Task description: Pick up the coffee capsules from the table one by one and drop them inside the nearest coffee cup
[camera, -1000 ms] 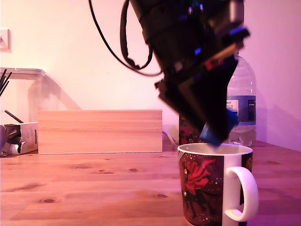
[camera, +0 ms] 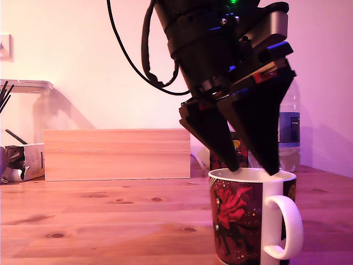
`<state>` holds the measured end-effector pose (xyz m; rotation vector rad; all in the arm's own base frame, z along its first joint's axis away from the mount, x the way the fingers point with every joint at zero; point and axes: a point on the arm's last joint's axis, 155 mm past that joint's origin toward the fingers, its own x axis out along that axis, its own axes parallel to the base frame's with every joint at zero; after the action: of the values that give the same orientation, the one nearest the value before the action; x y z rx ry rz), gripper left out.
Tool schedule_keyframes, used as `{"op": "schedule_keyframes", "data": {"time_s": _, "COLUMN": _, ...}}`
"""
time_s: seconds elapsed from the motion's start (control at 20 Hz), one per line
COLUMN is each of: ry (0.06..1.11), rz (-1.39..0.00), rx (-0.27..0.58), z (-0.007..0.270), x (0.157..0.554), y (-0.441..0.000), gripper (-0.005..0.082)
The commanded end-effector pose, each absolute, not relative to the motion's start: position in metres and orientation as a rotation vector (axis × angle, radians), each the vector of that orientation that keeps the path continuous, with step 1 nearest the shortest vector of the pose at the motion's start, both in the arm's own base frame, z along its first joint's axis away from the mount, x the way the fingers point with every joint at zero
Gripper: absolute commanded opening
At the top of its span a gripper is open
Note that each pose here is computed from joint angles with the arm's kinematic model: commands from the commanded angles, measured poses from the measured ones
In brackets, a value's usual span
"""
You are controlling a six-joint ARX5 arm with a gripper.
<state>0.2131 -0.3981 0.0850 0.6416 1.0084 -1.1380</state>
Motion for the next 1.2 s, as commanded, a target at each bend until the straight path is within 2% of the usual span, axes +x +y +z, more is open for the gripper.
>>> {"op": "schedule_keyframes", "data": {"time_s": 0.0, "ry": 0.974, "rz": -1.148, "rx": 0.608, "z": 0.095, "x": 0.216, "y": -0.405, "gripper": 0.0599}}
{"op": "schedule_keyframes", "data": {"time_s": 0.1, "ry": 0.918, "rz": -1.162, "rx": 0.565, "z": 0.115, "x": 0.219, "y": -0.41, "gripper": 0.0489}}
{"op": "schedule_keyframes", "data": {"time_s": 0.15, "ry": 0.886, "rz": -1.163, "rx": 0.549, "z": 0.125, "x": 0.222, "y": -0.412, "gripper": 0.0406}}
{"op": "schedule_keyframes", "data": {"time_s": 0.2, "ry": 0.857, "rz": -1.163, "rx": 0.534, "z": 0.135, "x": 0.225, "y": -0.413, "gripper": 0.0307}}
{"op": "schedule_keyframes", "data": {"time_s": 0.3, "ry": 0.807, "rz": -1.18, "rx": 0.482, "z": 0.156, "x": 0.23, "y": -0.413, "gripper": 0.0035}}
{"op": "schedule_keyframes", "data": {"time_s": 0.35, "ry": 0.782, "rz": -1.191, "rx": 0.455, "z": 0.167, "x": 0.233, "y": -0.414, "gripper": -0.0025}}
{"op": "schedule_keyframes", "data": {"time_s": 0.5, "ry": 0.665, "rz": -1.188, "rx": 0.379, "z": 0.196, "x": 0.248, "y": -0.408, "gripper": -0.0019}}
{"op": "schedule_keyframes", "data": {"time_s": 0.6, "ry": 0.603, "rz": -1.16, "rx": 0.335, "z": 0.205, "x": 0.256, "y": -0.397, "gripper": -0.0019}}
{"op": "schedule_keyframes", "data": {"time_s": 0.85, "ry": 0.511, "rz": -1.032, "rx": 0.237, "z": 0.212, "x": 0.281, "y": -0.348, "gripper": -0.0019}}
{"op": "schedule_keyframes", "data": {"time_s": 1.15, "ry": 0.438, "rz": -0.781, "rx": 0.116, "z": 0.214, "x": 0.306, "y": -0.258, "gripper": -0.0019}}
